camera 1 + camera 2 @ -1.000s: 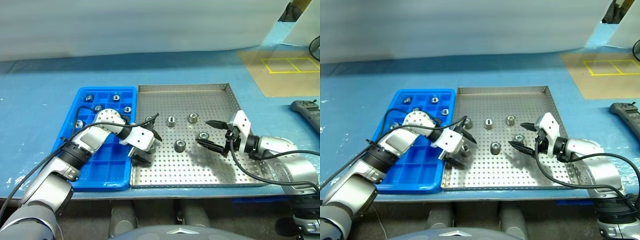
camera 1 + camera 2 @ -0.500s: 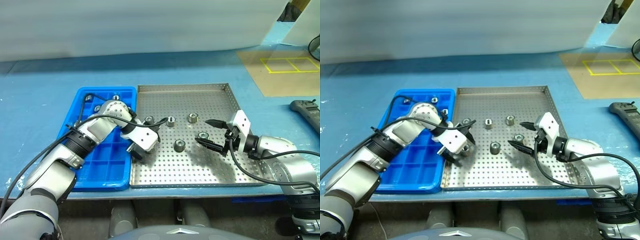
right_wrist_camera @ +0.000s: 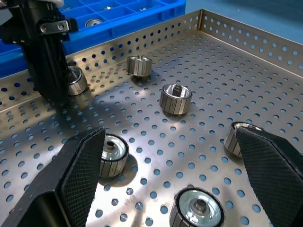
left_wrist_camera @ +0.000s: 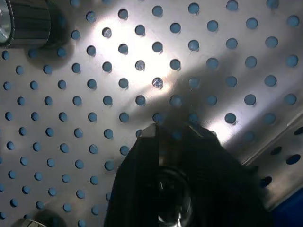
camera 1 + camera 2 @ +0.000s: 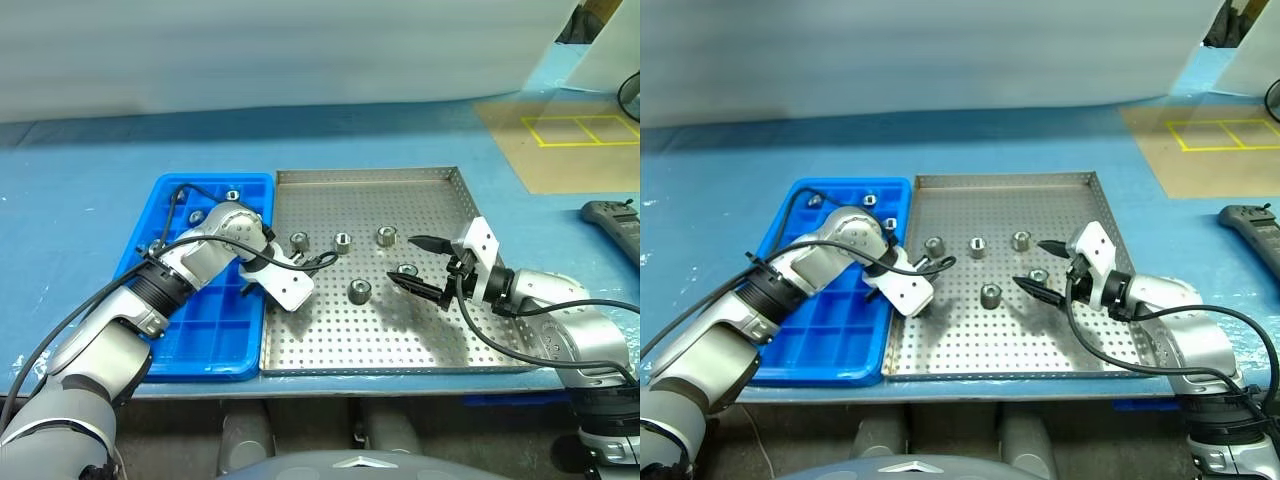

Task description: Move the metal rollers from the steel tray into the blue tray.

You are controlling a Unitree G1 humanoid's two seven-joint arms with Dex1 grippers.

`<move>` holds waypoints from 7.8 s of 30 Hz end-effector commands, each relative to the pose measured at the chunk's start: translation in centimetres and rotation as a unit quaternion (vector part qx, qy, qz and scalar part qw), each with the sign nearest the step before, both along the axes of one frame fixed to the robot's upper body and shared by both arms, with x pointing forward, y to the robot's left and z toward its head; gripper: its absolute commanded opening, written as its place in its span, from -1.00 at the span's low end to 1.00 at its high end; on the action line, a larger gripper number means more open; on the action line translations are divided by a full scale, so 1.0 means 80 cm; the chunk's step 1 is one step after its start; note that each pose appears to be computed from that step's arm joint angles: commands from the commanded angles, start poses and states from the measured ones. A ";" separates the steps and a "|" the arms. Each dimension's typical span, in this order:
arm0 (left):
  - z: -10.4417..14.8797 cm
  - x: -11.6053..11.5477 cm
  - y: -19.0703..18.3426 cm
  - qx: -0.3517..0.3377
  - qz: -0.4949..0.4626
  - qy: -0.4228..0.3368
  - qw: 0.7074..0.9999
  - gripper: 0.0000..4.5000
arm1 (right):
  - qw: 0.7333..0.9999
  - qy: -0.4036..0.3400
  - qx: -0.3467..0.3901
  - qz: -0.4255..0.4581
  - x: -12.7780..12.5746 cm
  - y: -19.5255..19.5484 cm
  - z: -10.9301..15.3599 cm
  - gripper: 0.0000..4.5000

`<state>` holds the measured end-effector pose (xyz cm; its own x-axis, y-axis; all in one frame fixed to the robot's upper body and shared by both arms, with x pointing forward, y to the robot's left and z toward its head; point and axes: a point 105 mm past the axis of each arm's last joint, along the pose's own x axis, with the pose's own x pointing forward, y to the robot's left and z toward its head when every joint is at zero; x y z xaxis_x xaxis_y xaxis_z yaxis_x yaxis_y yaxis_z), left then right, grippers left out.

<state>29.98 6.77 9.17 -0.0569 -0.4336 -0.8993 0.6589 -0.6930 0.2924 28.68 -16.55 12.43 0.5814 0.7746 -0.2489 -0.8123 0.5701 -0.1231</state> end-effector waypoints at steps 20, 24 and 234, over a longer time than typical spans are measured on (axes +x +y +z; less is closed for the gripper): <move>0.026 0.025 -0.017 -0.030 0.008 -0.065 0.997 0.62 | 1.000 -0.013 0.013 0.002 -0.001 0.011 0.007 1.00; 0.029 0.039 -0.011 -0.008 0.010 -0.096 0.995 0.62 | 1.000 -0.012 0.016 0.002 -0.002 0.014 0.006 1.00; 0.023 -0.082 0.226 -0.501 0.706 -0.339 0.368 -0.16 | 0.987 0.002 0.028 0.161 0.035 0.100 -0.008 1.00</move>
<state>23.86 25.06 9.61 0.9530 0.2887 0.0918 -0.3018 0.8792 0.3686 31.47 -8.99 11.11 0.3277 0.9197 -0.2163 -0.9447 0.3216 -0.0638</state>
